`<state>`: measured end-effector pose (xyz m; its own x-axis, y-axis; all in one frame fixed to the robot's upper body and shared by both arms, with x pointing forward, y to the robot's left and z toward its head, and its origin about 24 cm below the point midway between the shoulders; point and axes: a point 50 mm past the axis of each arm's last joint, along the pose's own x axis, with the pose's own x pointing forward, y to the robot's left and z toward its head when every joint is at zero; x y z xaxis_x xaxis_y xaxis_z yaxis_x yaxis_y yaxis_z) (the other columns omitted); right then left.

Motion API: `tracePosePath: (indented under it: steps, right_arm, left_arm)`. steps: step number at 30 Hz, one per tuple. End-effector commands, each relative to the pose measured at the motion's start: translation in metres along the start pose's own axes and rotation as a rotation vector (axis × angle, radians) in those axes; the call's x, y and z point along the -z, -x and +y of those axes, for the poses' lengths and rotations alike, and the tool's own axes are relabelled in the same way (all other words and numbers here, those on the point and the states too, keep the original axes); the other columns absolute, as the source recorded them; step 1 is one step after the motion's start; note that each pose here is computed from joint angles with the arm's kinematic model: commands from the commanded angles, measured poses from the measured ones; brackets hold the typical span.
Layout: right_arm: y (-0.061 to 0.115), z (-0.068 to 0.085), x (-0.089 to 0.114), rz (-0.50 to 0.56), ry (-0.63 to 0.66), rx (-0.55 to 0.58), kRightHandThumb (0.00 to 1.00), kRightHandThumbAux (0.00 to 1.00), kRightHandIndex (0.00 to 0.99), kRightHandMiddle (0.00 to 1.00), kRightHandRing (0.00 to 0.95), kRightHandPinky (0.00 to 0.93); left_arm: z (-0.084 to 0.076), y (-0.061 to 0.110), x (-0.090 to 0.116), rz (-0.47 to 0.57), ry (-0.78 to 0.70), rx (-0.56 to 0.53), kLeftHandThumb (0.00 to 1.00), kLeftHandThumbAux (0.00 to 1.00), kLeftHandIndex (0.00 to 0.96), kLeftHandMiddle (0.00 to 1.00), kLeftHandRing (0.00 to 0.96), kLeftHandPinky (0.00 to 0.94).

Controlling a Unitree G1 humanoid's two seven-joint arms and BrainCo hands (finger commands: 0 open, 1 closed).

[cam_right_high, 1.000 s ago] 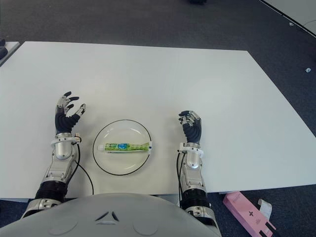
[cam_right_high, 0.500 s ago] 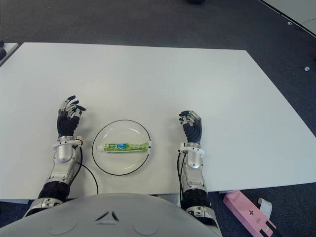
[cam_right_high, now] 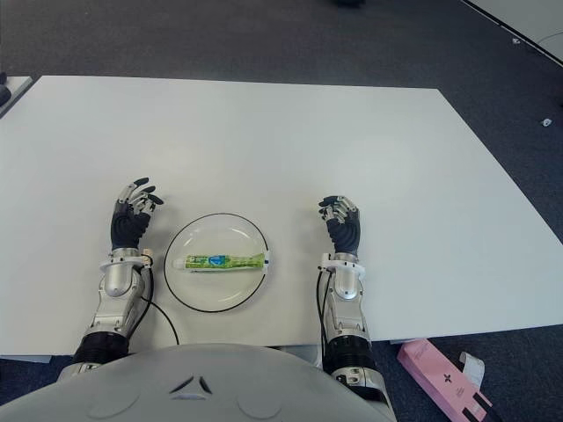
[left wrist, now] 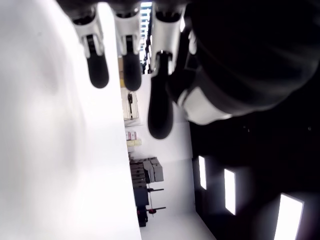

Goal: Put the toothpaste on the table into the plate.

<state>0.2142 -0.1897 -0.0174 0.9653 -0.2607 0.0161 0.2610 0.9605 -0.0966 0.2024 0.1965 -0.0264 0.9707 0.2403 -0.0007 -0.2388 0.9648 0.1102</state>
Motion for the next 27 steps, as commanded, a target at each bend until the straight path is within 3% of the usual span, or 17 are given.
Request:
tracePosePath:
  steps: [1,27]
  right_arm:
    - [-0.0004,-0.0011,0.0009,0.006,-0.004,0.000,0.709,0.729,0.432,0.510,0.517,0.515]
    - [0.0069,0.0081,-0.0022,0.011,-0.002,-0.026,0.711,0.728,0.432,0.492,0.510,0.510]
  left_arm:
    - [-0.0074,0.0115,0.0120,0.088,0.012,0.046,0.707,0.716,0.435,0.560,0.542,0.532]
    - [-0.0152,0.0212,0.0092,0.089,-0.009,0.055,0.708,0.715,0.435,0.560,0.553,0.555]
